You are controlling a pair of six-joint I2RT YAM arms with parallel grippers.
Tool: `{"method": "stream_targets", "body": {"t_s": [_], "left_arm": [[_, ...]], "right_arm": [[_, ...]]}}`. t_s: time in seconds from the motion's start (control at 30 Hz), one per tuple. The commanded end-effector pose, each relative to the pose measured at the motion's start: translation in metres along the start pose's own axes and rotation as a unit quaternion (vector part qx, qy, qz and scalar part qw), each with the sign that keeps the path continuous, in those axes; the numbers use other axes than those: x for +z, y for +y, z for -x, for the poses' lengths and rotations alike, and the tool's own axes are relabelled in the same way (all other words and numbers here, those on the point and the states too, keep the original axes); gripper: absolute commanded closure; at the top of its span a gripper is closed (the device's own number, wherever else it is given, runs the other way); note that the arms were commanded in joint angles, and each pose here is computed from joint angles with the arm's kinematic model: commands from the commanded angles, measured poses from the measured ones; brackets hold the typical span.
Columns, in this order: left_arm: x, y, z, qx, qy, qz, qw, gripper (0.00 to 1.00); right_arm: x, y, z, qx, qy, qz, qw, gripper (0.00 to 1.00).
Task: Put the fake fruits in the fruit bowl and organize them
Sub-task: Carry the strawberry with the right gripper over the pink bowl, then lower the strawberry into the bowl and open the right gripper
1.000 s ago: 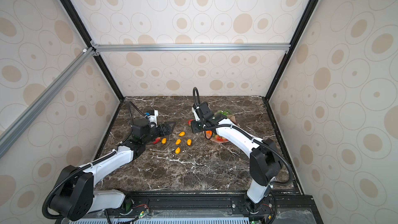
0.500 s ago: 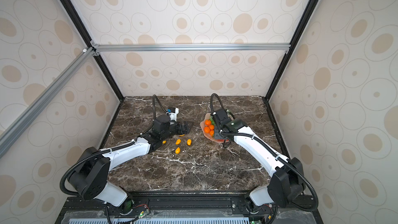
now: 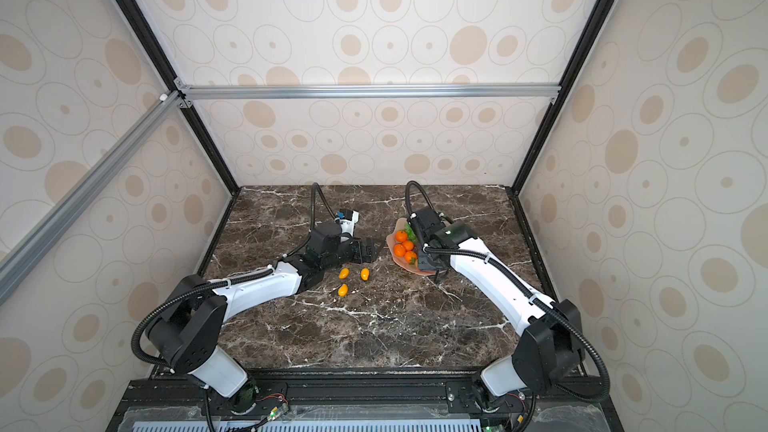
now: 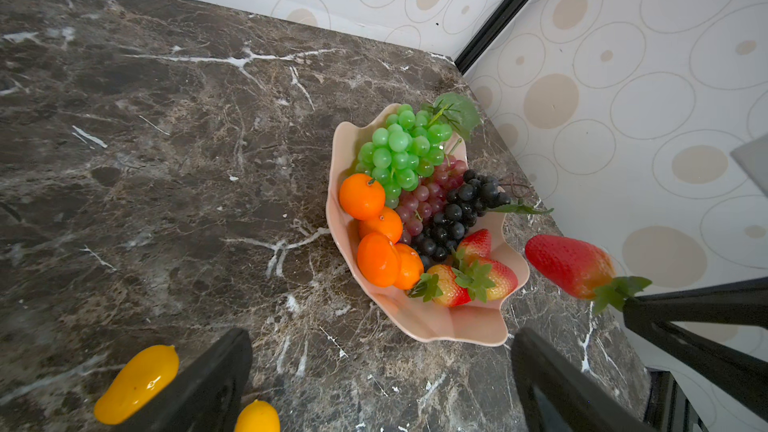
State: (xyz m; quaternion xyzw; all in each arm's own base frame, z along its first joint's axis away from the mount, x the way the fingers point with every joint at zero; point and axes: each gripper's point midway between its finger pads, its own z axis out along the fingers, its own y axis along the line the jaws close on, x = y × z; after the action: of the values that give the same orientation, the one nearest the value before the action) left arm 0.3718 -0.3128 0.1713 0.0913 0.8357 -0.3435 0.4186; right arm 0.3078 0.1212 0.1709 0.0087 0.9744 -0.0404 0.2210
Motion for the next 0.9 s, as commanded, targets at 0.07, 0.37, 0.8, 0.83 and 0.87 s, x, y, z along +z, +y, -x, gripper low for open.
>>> {"method": "stream_targets", "body": {"t_s": [0.07, 0.37, 0.8, 0.83, 0.87], "left_arm": [[0.001, -0.005, 0.011, 0.012, -0.002, -0.004, 1.0, 0.02], [-0.005, 0.005, 0.008, -0.007, -0.003, -0.009, 1.0, 0.02], [-0.008, -0.006, 0.009, -0.005, -0.009, -0.043, 0.999, 0.02], [-0.009, -0.006, 0.009, -0.005, -0.01, -0.044, 0.999, 0.02], [-0.01, -0.007, 0.009, -0.005, -0.01, -0.045, 0.999, 0.02]], "right_arm": [[0.01, 0.027, -0.005, -0.03, 0.037, 0.058, 0.997, 1.0], [0.03, 0.046, -0.008, -0.032, 0.065, 0.117, 0.99, 1.0], [0.054, 0.055, -0.001, -0.017, 0.087, 0.186, 0.978, 1.0], [0.056, 0.057, -0.001, -0.018, 0.089, 0.189, 0.978, 1.0], [0.058, 0.057, -0.001, -0.017, 0.091, 0.188, 0.978, 1.0]]}}
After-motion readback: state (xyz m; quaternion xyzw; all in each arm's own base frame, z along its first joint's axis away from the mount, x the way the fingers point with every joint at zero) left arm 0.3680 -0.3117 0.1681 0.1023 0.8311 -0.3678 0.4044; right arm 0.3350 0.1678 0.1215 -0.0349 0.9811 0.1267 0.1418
